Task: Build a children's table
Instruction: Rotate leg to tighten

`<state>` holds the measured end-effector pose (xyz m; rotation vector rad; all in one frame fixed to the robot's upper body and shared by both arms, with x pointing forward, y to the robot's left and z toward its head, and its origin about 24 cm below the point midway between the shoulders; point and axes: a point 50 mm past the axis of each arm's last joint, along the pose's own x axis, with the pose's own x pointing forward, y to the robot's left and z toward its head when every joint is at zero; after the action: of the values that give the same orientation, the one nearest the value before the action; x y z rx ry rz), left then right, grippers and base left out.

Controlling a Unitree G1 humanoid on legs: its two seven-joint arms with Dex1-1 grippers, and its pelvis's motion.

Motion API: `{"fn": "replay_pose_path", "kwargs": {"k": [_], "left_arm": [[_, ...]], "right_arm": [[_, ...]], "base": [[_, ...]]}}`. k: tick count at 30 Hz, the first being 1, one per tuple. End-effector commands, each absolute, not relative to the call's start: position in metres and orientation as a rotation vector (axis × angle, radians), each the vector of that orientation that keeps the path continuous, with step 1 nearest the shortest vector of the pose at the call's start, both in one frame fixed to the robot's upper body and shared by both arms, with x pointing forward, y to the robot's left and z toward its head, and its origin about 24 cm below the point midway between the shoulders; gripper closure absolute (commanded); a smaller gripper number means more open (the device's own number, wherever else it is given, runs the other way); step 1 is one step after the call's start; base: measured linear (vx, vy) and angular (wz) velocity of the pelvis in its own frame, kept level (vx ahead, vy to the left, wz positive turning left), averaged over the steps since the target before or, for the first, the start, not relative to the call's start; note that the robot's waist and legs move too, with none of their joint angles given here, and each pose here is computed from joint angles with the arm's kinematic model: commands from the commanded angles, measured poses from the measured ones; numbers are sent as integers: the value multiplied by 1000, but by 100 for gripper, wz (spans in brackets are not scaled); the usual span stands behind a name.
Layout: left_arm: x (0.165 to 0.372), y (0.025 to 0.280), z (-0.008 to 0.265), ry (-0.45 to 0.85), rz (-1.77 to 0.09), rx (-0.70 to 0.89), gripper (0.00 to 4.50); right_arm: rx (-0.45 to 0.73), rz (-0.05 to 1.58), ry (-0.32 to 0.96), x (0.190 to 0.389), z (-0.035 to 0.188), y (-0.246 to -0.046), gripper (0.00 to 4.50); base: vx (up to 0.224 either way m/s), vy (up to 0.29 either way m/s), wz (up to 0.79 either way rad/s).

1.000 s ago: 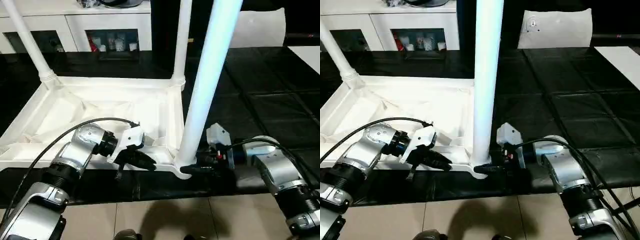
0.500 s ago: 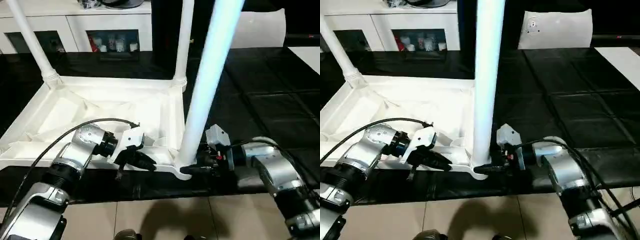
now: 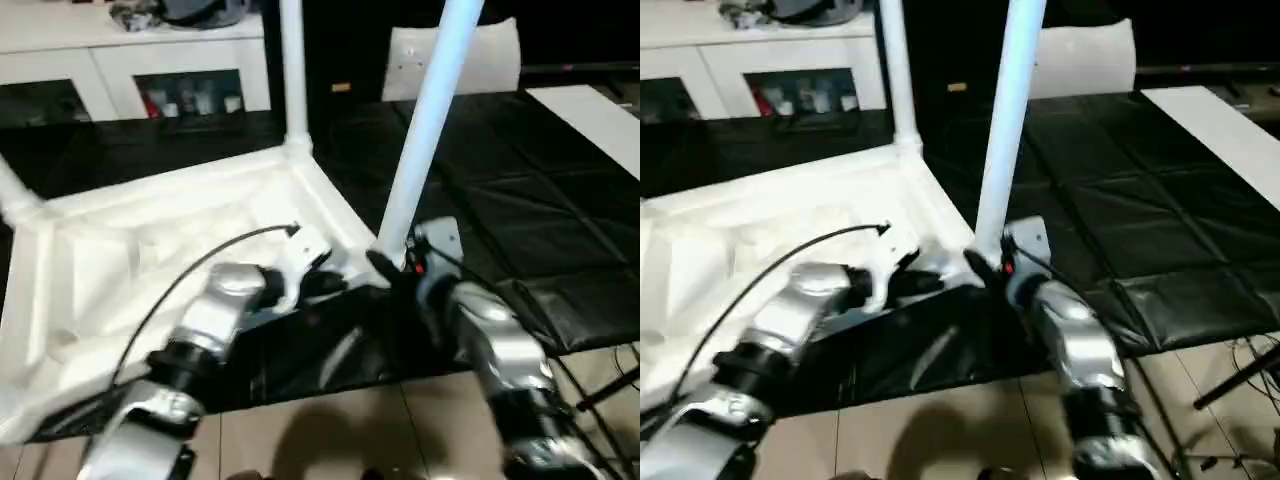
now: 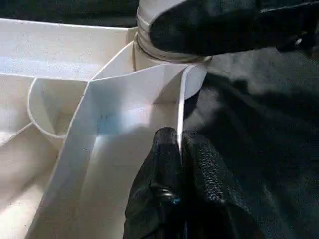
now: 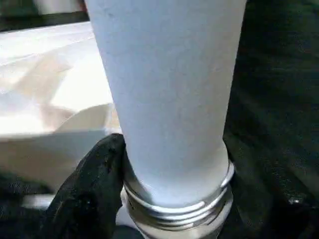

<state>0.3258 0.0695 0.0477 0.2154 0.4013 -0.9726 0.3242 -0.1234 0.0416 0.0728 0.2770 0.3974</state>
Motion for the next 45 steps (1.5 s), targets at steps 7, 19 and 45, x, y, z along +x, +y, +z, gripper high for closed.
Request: {"fn": "replay_pose_path", "kwargs": {"k": [7, 19, 45], "left_arm": [[331, 43, 82, 222, -980, 223, 450], [322, 98, 61, 302, -1097, 351, 450], [305, 136, 66, 457, -1663, 453, 450]], "right_arm": [[155, 566, 271, 310, 37, -78, 105], [18, 635, 151, 301, 48, -138, 8], [-243, 1406, 295, 288, 62, -153, 80]], "base": [[0, 0, 0], [0, 0, 0], [0, 0, 0]]}}
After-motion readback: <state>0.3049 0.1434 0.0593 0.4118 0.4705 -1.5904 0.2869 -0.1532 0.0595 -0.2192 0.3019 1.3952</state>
